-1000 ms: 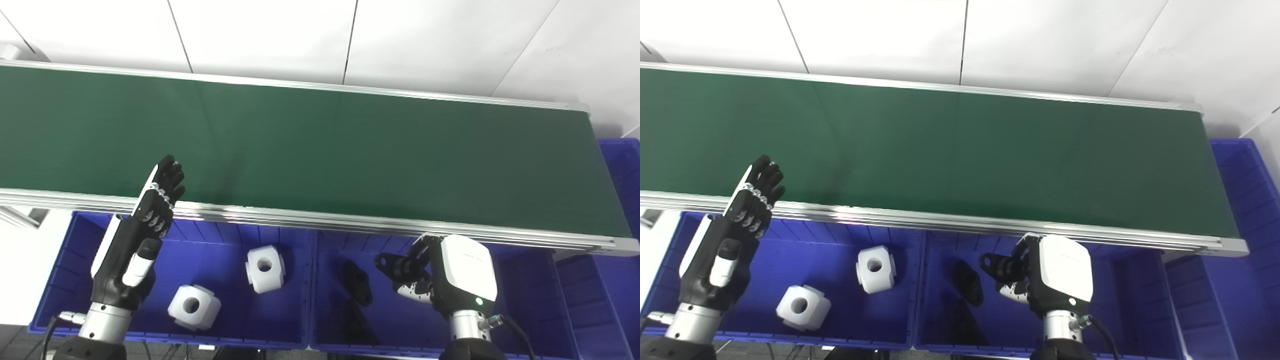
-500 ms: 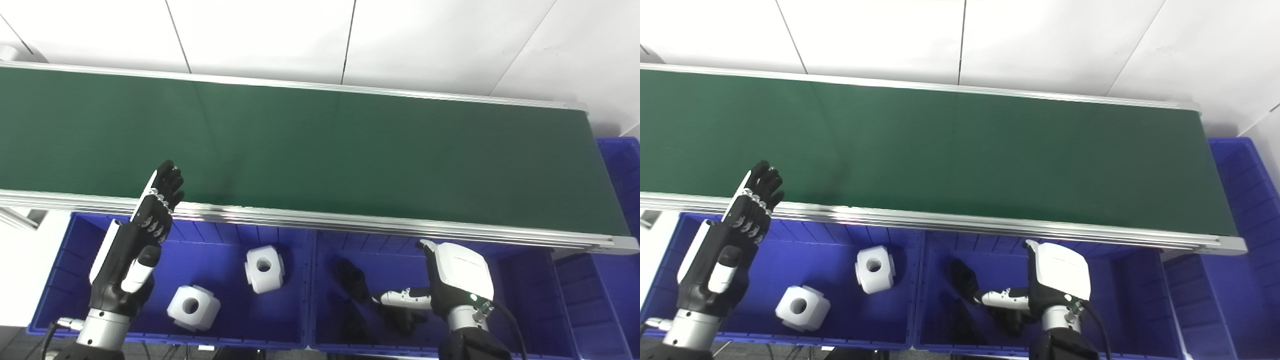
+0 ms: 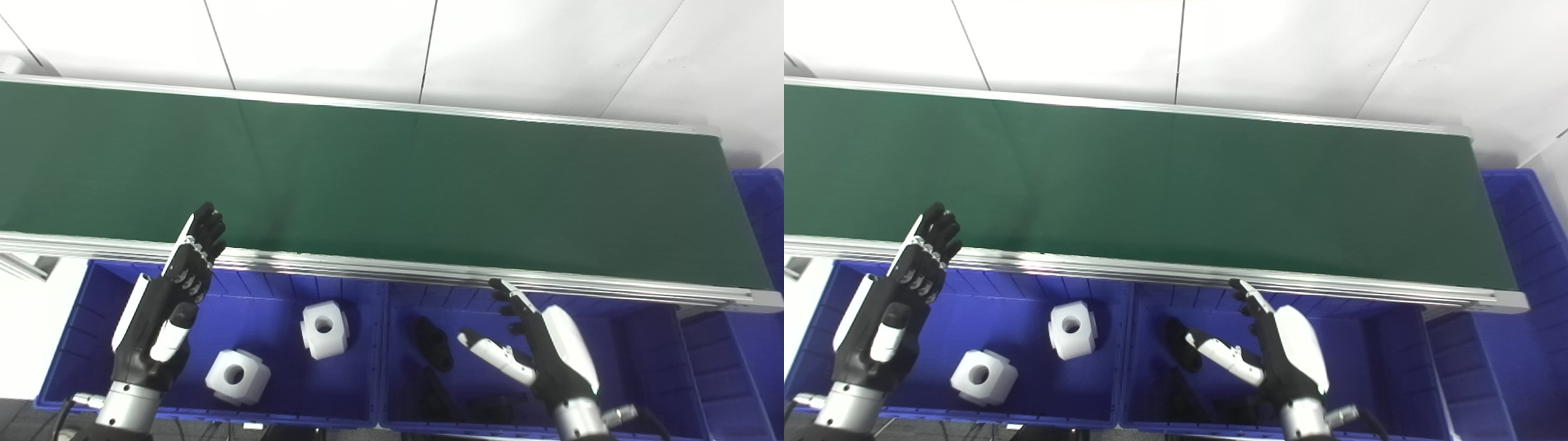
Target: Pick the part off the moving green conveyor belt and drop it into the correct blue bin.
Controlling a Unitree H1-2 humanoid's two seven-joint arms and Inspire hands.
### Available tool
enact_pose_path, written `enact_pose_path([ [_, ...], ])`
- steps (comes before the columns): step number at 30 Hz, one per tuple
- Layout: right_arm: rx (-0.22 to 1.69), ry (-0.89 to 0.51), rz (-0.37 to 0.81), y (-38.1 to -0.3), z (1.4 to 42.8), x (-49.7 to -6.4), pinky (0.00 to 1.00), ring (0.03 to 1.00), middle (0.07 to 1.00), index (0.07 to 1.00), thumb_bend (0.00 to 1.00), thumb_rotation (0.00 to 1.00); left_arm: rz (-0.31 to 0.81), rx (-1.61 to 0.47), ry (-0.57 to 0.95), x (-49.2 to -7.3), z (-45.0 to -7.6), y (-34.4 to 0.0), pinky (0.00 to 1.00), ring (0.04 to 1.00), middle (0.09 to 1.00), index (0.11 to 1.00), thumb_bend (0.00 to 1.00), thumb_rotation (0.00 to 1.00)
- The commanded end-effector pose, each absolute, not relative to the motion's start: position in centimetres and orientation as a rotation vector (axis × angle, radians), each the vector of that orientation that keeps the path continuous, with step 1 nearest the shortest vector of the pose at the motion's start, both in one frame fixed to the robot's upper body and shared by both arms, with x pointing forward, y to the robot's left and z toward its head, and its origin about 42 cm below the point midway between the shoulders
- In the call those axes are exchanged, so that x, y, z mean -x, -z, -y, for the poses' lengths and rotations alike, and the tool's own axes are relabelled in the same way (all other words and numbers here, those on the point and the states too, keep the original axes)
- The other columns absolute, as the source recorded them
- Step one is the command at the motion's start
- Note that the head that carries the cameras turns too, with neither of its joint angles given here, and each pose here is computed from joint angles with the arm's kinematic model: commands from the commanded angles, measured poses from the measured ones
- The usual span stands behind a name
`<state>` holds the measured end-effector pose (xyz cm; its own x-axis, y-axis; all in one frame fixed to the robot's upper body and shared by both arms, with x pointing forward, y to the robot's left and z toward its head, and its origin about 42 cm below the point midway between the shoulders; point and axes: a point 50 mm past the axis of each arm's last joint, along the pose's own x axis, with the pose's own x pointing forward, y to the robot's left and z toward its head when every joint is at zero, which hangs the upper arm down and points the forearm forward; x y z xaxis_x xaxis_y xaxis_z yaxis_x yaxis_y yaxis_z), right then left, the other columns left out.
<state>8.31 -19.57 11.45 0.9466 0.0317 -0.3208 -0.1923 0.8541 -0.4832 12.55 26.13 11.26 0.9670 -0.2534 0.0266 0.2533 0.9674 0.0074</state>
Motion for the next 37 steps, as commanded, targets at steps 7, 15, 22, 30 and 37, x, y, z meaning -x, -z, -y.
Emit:
enact_pose_path([
  [7, 0.002, 0.128, 0.126, -13.9, 15.9, -2.7, 0.97, 0.962, 0.995, 1.000, 1.00, 1.00, 0.152, -0.061, 0.246, -10.4, -25.9, -14.3, 1.00, 1.000, 1.000, 1.000, 0.89, 0.84],
  [15, 0.168, 0.035, 0.142, -12.1, 15.6, -3.2, 0.96, 0.979, 0.996, 1.000, 1.00, 1.00, 0.160, -0.046, 0.264, -9.3, -25.6, -12.4, 1.00, 1.000, 1.000, 1.000, 0.83, 0.81],
  [22, 0.205, 0.015, 0.156, -11.3, 15.6, -2.9, 0.94, 0.995, 1.000, 1.000, 1.00, 1.00, 0.116, -0.018, 0.262, -7.5, -25.2, -11.4, 1.00, 1.000, 1.000, 1.000, 0.88, 0.83],
  [30, 0.219, -0.010, 0.189, -10.8, 15.7, -4.1, 0.93, 0.999, 1.000, 1.000, 1.00, 1.00, 0.050, -0.047, 0.263, -6.9, -25.0, -11.9, 0.99, 1.000, 1.000, 1.000, 0.84, 0.88],
  [37, 0.186, 0.013, 0.169, -10.5, 16.1, -4.2, 0.94, 0.978, 1.000, 1.000, 1.00, 1.00, 0.090, -0.078, 0.277, -7.6, -24.9, -11.1, 0.98, 1.000, 1.000, 1.000, 0.84, 0.87],
])
